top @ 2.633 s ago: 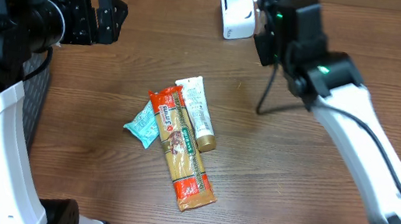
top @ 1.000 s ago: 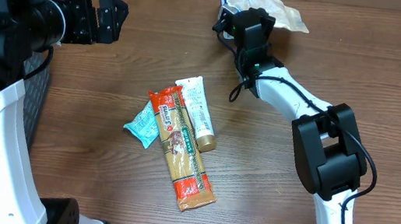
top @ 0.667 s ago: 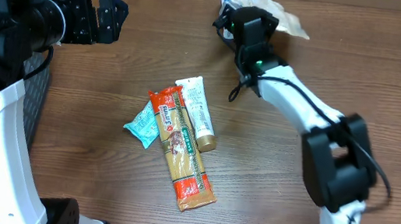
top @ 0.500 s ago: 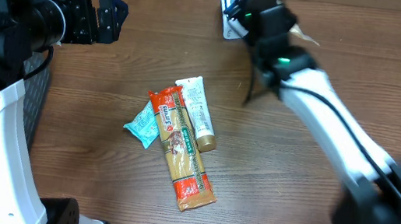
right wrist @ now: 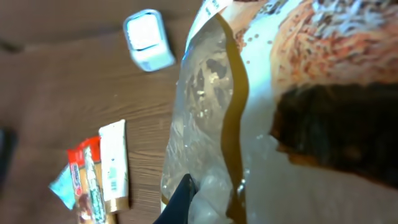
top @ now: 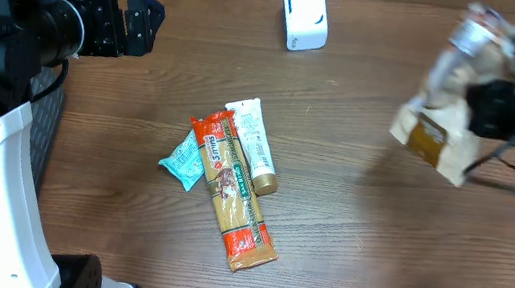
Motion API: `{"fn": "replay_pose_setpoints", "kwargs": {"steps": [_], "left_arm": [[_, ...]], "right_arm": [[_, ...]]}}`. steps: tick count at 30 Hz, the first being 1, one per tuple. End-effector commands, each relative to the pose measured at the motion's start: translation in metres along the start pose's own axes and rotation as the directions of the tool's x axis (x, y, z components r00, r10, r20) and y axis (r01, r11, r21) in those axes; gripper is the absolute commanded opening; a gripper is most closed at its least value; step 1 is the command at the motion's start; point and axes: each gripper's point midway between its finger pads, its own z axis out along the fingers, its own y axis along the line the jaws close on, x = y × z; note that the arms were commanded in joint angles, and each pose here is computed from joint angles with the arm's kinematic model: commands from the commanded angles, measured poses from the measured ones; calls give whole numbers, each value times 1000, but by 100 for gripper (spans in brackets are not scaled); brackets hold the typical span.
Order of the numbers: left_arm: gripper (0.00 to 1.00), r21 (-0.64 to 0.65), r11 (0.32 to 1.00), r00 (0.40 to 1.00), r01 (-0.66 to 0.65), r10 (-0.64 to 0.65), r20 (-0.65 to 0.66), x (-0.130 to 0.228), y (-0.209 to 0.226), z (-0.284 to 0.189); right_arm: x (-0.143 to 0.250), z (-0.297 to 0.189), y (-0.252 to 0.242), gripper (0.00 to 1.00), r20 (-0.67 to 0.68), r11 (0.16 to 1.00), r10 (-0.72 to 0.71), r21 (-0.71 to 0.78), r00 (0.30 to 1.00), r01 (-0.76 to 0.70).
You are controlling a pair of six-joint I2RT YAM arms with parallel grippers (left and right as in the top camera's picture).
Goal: Scan the item barcode
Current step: 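Carry the pouch right and release it on the table edge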
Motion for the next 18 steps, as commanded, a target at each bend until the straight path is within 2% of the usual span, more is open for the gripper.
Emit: {"fn": "replay_pose_setpoints", "kwargs": {"steps": [1,3,4,8,16,18], "left_arm": [[100,-12,1000,1000,1,-1,12,-4,4,-2],[99,-12,1000,1000,1,0,12,-4,4,-2],[100,-12,1000,1000,1,0,12,-4,4,-2],[100,-12,1000,1000,1,0,12,-4,4,-2],[99,-12,1000,1000,1,0,12,-4,4,-2],[100,-12,1000,1000,1,-1,12,-4,4,-2]], "right_arm": [[17,15,-39,4,-58,971,225,-75,973,-229],[25,24,-60,4,-68,951,290,-87,955,-295],[37,38,-82,4,-75,919,375,-100,924,-381],[65,68,-135,4,-49,846,528,-59,848,-530],[88,100,-214,4,136,721,691,-63,710,-690],[90,99,-228,4,168,711,698,-42,696,-702]]}}
